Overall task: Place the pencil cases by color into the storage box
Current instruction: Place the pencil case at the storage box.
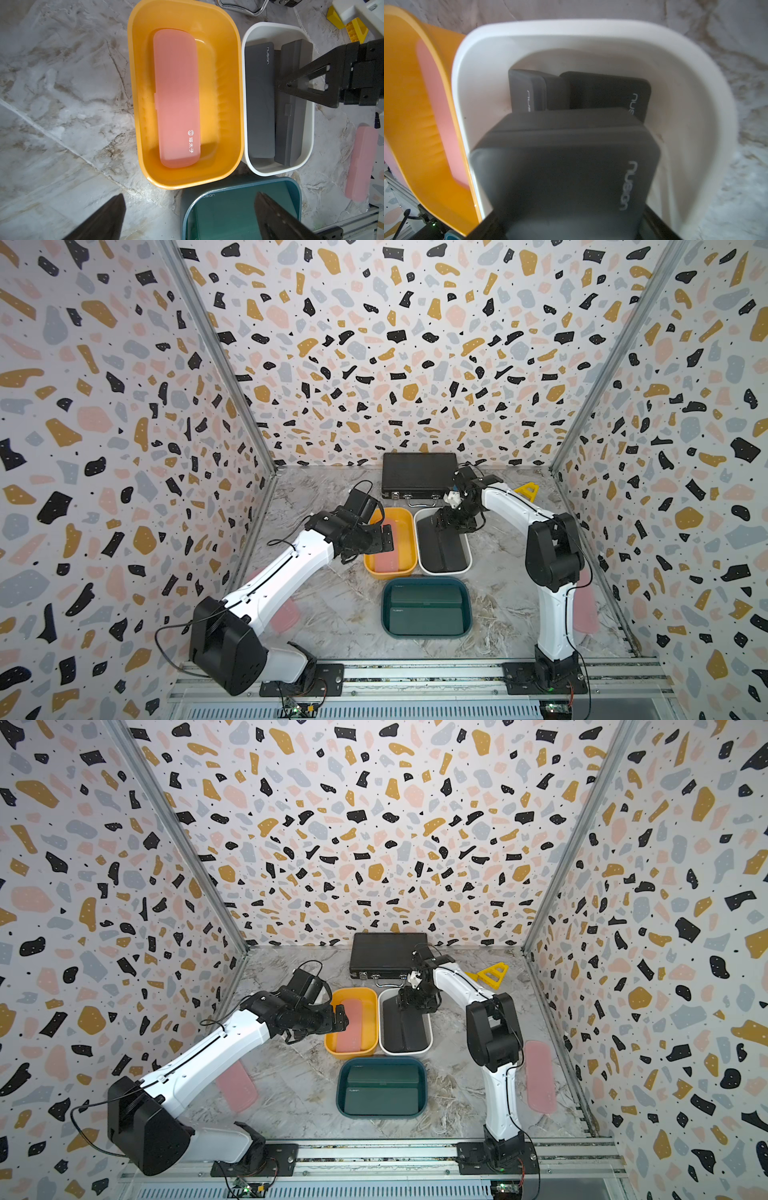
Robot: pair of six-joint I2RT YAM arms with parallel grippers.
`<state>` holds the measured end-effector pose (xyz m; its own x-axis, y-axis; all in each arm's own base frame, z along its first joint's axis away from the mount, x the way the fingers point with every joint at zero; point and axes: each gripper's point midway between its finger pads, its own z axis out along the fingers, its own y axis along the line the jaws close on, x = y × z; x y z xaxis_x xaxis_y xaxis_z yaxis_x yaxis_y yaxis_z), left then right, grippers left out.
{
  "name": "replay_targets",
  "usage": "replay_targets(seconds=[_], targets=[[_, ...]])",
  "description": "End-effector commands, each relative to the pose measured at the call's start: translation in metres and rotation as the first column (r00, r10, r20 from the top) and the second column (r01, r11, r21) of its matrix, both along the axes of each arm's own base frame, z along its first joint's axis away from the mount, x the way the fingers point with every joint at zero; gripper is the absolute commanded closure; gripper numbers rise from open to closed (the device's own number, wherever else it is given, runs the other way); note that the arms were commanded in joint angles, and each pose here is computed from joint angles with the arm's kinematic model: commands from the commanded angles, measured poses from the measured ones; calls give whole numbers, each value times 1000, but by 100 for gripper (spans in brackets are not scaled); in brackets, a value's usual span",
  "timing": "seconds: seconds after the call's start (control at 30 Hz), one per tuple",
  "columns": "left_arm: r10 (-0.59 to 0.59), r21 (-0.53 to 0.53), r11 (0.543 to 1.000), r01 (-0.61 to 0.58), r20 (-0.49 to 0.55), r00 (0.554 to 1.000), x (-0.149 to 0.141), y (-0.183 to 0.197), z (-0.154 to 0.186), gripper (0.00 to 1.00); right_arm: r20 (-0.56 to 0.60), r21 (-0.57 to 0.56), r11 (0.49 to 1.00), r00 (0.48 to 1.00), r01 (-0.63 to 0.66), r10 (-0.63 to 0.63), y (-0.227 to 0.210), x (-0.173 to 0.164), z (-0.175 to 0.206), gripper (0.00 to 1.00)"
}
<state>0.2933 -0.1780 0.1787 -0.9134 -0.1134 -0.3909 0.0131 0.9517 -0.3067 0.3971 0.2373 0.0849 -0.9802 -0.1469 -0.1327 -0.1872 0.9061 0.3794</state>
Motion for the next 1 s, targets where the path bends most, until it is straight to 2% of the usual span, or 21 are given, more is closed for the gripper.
replay_targets(seconds=[0.0,0.27,0.97], targets=[[-3,-7,1000,3,10,1000,1,1,0,0,23,-8,1000,1000,-7,7,1,2,11,20],[-6,-6,1000,6,11,1000,1,1,2,0,24,-13,1000,1000,-6,6,0,3,12,15],[28,26,999,-28,-4,1000,-4,15,4,0,65,-38,999,998,6,-3,-7,2,32,12]])
